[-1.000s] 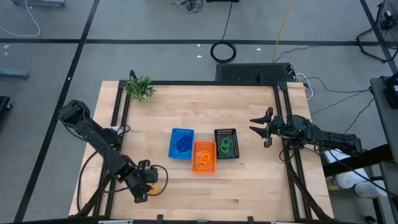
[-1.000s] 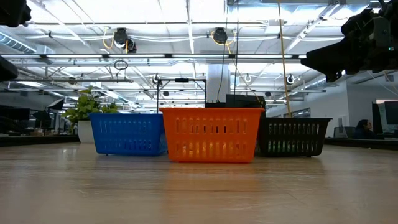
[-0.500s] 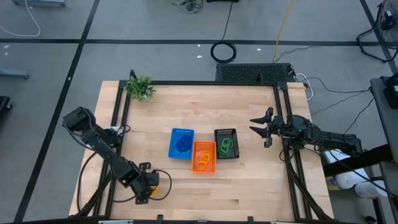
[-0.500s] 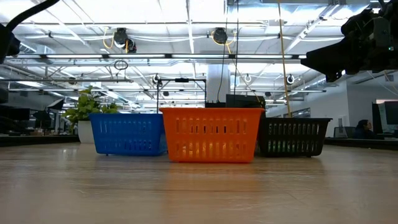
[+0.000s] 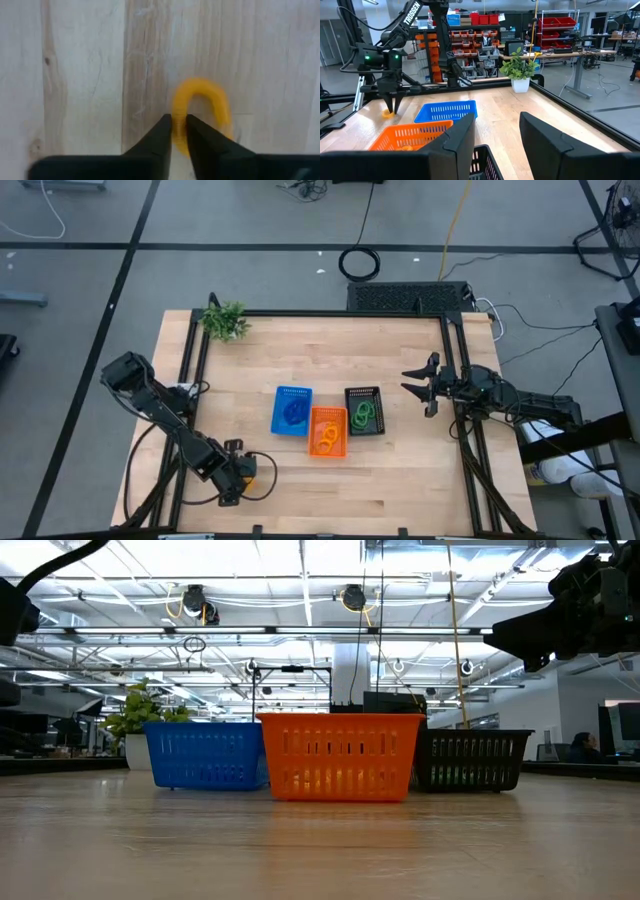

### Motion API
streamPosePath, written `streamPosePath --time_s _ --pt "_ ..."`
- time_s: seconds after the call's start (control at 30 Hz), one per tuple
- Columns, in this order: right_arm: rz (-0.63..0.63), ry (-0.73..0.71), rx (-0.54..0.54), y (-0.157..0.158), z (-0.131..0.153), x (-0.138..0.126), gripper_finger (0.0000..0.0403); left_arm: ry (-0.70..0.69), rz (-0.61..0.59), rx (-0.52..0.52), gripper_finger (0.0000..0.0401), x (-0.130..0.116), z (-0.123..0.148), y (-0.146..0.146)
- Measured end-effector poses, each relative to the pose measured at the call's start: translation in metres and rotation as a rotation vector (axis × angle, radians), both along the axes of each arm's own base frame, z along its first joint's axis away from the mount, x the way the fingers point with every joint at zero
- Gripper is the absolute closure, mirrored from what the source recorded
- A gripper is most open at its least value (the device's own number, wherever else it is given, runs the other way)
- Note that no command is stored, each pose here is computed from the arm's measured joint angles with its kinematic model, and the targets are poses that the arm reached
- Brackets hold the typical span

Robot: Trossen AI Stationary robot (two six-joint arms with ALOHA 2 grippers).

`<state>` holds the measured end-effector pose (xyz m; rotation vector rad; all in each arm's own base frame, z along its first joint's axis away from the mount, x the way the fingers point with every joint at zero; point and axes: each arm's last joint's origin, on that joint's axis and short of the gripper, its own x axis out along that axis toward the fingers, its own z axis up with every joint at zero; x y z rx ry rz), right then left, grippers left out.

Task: Sort spring keychains
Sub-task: Put the yellow spring keychain into the orange bin

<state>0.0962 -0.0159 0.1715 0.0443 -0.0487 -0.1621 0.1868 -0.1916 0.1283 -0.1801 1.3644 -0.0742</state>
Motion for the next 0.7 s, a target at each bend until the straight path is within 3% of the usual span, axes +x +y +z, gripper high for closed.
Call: streamPosePath --time_s 0.13,0.27,0.43,0.7 --pt "0.0 0.0 0.0 0.0 0.0 0.0 0.0258 0.02 0.033 -0.013 0.0386 0.003 0.0 0.003" --pt "0.0 0.0 0.0 0.0 0.0 0.0 0.0258 0.017 0.027 -0.025 0.0377 0.006 0.0 0.005" --pt "0.0 0.0 0.0 0.0 0.0 0.0 0.0259 -0.021 -0.027 -0.043 0.0394 0.011 0.007 0.008" --pt "0.0 -0.001 0.0 0.0 0.0 0.0 0.026 -0.162 -0.041 -0.045 0.0392 0.023 0.028 0.022"
